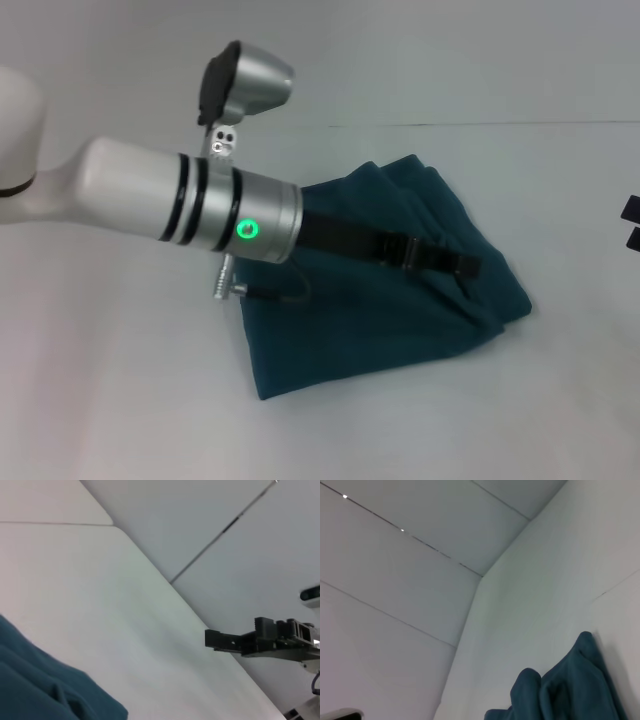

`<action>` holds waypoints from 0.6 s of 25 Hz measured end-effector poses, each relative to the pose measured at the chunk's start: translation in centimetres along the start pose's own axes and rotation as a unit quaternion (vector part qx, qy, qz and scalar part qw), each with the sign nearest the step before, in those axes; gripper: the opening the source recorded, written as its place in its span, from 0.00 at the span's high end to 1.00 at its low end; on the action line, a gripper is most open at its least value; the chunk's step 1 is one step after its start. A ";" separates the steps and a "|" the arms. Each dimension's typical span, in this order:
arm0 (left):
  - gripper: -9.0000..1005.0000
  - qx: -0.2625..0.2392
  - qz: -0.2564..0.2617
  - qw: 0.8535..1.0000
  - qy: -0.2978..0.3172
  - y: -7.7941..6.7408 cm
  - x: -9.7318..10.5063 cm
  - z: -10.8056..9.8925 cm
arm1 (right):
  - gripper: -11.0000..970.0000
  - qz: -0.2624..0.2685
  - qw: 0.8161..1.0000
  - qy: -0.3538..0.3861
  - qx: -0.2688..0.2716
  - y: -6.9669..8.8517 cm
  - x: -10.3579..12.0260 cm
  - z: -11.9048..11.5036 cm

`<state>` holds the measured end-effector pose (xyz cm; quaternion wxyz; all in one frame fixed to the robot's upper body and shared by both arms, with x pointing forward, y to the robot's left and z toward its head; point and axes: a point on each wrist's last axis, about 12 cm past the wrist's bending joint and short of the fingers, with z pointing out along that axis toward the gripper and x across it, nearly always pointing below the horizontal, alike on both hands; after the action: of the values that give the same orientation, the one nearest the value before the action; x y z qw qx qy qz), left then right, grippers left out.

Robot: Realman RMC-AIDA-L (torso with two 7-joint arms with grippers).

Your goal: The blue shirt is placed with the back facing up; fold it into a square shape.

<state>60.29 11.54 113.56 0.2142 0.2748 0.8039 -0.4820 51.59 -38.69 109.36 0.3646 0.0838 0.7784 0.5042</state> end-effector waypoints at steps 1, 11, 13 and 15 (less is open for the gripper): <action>0.75 0.000 0.000 1.000 0.000 0.0 0.0 0.0 | 0.09 0.000 1.000 -0.001 0.002 0.0 0.0 0.0; 0.31 0.037 -0.243 0.939 -0.239 4.3 3.8 -10.0 | 0.10 -0.010 0.996 0.077 0.042 0.3 -1.4 1.6; 0.27 0.044 -0.275 0.930 -0.239 4.6 5.4 -11.6 | 0.10 -0.016 0.993 0.107 0.055 0.7 -2.3 2.4; 0.23 0.052 -0.293 0.923 -0.243 4.8 7.2 -12.9 | 0.10 -0.030 0.986 0.147 0.075 1.6 -3.7 3.8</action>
<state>56.93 26.60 111.79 0.2375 -0.0874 0.7456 -0.6165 56.34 -37.03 111.66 0.2537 0.0117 0.8612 0.4402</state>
